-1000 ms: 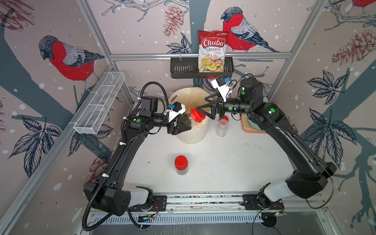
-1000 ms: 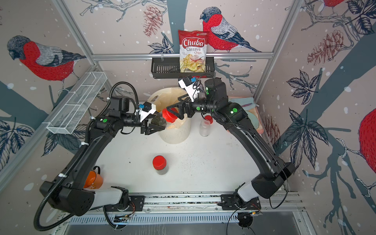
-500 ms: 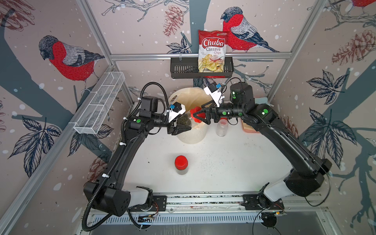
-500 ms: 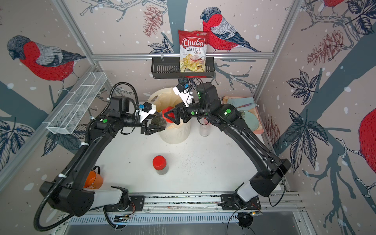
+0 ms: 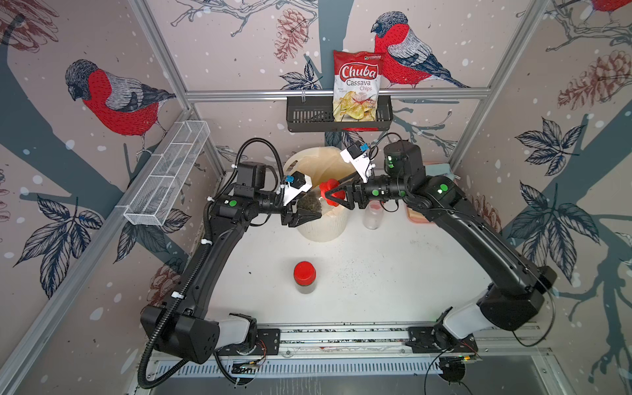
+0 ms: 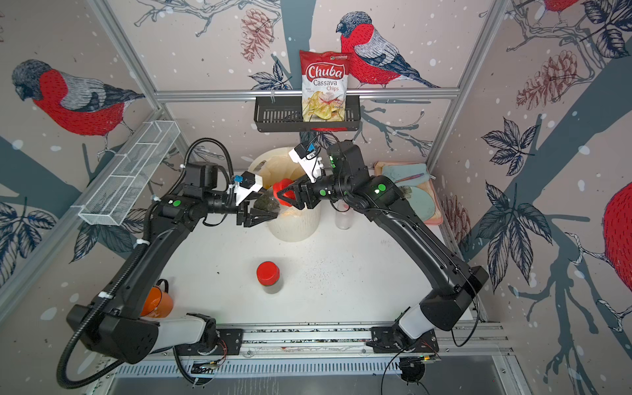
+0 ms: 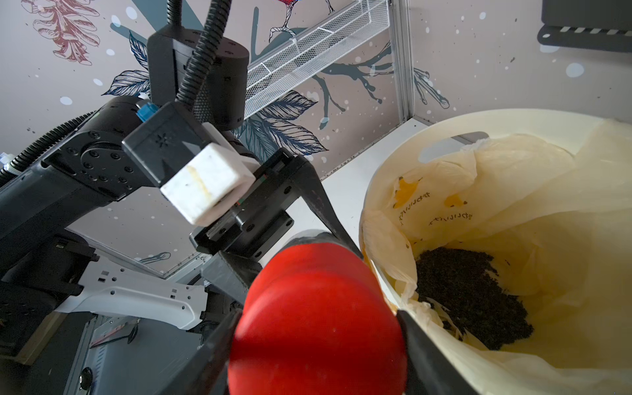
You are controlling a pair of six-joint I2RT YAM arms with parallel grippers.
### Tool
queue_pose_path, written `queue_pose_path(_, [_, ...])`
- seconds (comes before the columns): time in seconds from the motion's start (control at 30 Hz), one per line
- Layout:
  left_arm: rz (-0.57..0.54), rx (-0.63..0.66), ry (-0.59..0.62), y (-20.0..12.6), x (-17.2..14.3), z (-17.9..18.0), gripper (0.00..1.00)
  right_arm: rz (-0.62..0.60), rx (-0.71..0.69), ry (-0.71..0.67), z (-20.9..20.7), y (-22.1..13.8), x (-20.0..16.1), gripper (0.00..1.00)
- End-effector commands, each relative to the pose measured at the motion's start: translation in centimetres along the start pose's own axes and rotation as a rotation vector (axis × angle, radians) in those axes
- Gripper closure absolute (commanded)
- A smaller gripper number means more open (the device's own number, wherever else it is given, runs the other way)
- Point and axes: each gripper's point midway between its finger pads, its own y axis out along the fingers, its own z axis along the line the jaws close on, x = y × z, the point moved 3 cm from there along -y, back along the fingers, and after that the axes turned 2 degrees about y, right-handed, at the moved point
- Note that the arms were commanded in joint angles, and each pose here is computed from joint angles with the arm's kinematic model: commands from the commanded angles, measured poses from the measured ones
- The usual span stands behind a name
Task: Empty moldy tea leaves from jars
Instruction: Unscrew the lid from the jar.
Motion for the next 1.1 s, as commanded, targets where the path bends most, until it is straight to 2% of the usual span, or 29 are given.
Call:
queue_pose_path(0.0, [-0.025, -0.006, 0.030, -0.1, 0.6, 0.0, 0.38, -0.020, 0.015, -0.033, 0.3, -0.2, 0.5, 0.37])
queue_pose_path(0.23, [-0.030, -0.009, 0.035, -0.1, 0.7, -0.1, 0.38, -0.020, 0.038, -0.081, 0.4, 0.0, 0.3, 0.51])
queue_pose_path(0.4, [-0.032, -0.012, 0.034, -0.1, 0.7, -0.2, 0.38, -0.030, 0.034, -0.101, -0.3, 0.1, 0.4, 0.89])
queue_pose_path(0.53, [-0.034, -0.012, 0.037, -0.1, 0.8, -0.2, 0.38, -0.036, 0.024, -0.141, -0.4, 0.0, 0.6, 0.98])
queue_pose_path(1.07, [-0.039, -0.020, 0.033, -0.1, 0.8, -0.3, 0.38, -0.046, 0.073, -0.650, 0.3, -0.9, -0.1, 1.00])
